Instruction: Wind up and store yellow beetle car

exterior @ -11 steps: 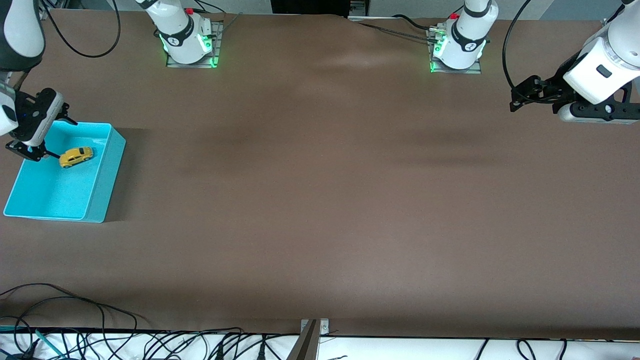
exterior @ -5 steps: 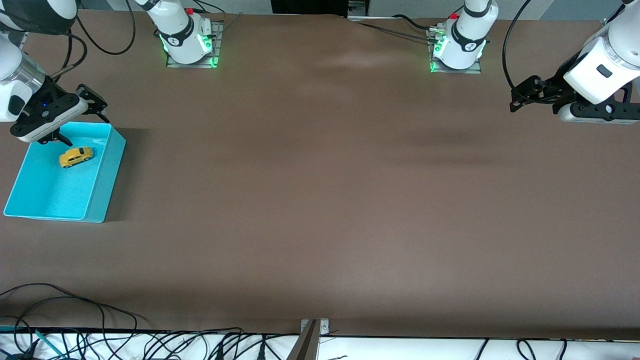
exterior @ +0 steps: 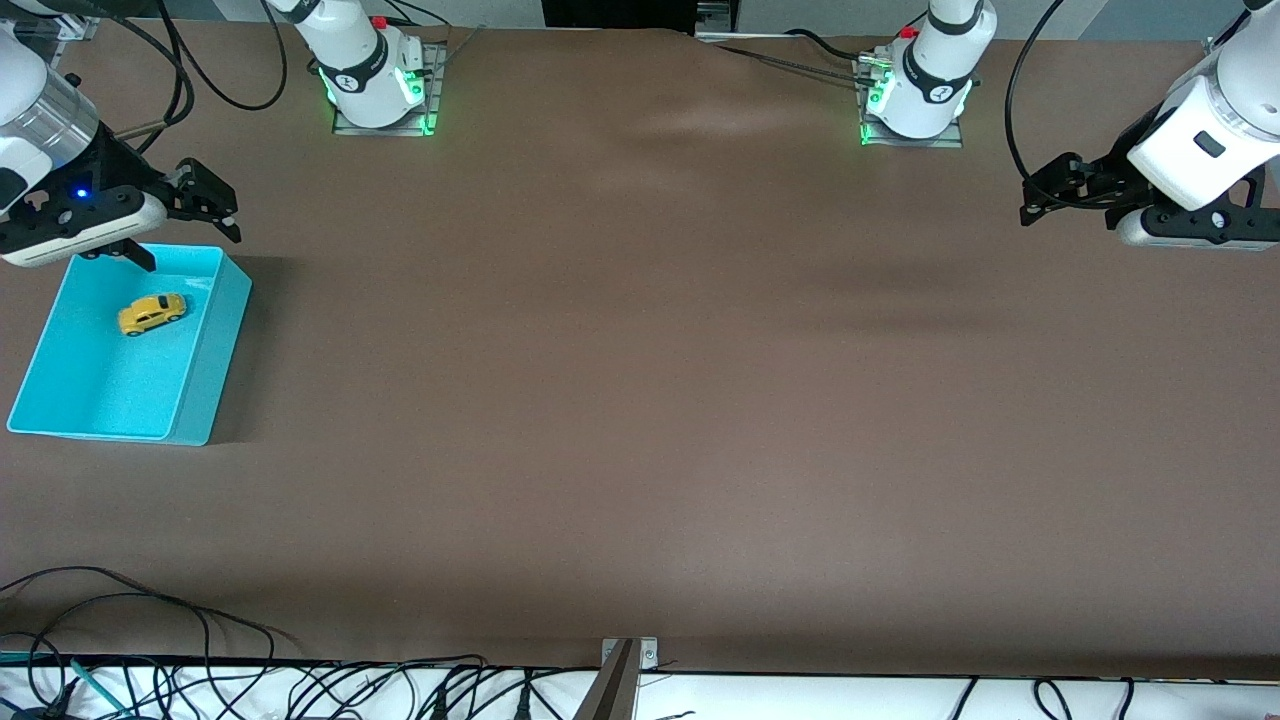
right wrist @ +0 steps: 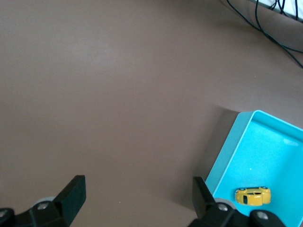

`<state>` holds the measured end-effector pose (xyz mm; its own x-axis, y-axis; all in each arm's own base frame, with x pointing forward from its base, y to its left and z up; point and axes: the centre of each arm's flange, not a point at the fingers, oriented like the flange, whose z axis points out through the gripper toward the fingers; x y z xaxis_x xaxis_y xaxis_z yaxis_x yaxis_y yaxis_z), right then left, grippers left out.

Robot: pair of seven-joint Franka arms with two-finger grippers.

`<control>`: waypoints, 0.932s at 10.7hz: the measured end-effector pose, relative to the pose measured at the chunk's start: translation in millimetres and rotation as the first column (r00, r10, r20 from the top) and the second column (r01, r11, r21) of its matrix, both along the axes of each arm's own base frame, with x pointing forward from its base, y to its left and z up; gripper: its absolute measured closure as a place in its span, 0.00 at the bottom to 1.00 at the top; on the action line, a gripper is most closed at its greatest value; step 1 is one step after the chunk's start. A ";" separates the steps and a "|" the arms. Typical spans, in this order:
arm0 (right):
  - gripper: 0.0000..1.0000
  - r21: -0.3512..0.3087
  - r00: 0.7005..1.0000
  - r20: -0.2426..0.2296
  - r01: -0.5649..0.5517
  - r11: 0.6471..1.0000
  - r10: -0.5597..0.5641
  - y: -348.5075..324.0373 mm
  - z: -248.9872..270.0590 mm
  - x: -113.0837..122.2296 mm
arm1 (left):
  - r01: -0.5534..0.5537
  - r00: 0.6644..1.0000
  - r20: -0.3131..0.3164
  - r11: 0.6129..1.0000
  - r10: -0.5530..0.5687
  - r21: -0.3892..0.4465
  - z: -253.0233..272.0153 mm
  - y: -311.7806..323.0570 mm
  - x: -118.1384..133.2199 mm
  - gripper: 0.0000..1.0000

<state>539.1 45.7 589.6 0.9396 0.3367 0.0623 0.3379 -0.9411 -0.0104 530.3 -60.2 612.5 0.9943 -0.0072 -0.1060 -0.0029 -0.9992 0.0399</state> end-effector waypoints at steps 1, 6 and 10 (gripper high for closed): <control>0.00 0.001 0.999 -0.033 0.034 0.999 -0.034 -1.5 2.8 6.0 | 0.000 1.000 0.000 1.000 0.000 0.000 0.1 0.1 0.1 0.00; 0.00 -0.008 0.986 -0.108 0.128 0.992 -0.129 7.0 5.8 18.3 | 0.000 1.000 0.001 1.000 0.000 0.000 0.3 0.2 0.3 0.00; 0.00 -0.016 0.981 -0.136 0.140 0.990 -0.141 6.7 10.8 11.8 | 0.000 1.000 0.001 1.000 0.000 0.000 0.3 0.2 0.3 0.00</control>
<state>550.9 52.3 600.4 0.9771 0.2005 -0.0710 0.1980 -0.9793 -0.0415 530.6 -60.0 612.8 0.9944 -0.0068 -0.1053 -0.0026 -0.9992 0.0401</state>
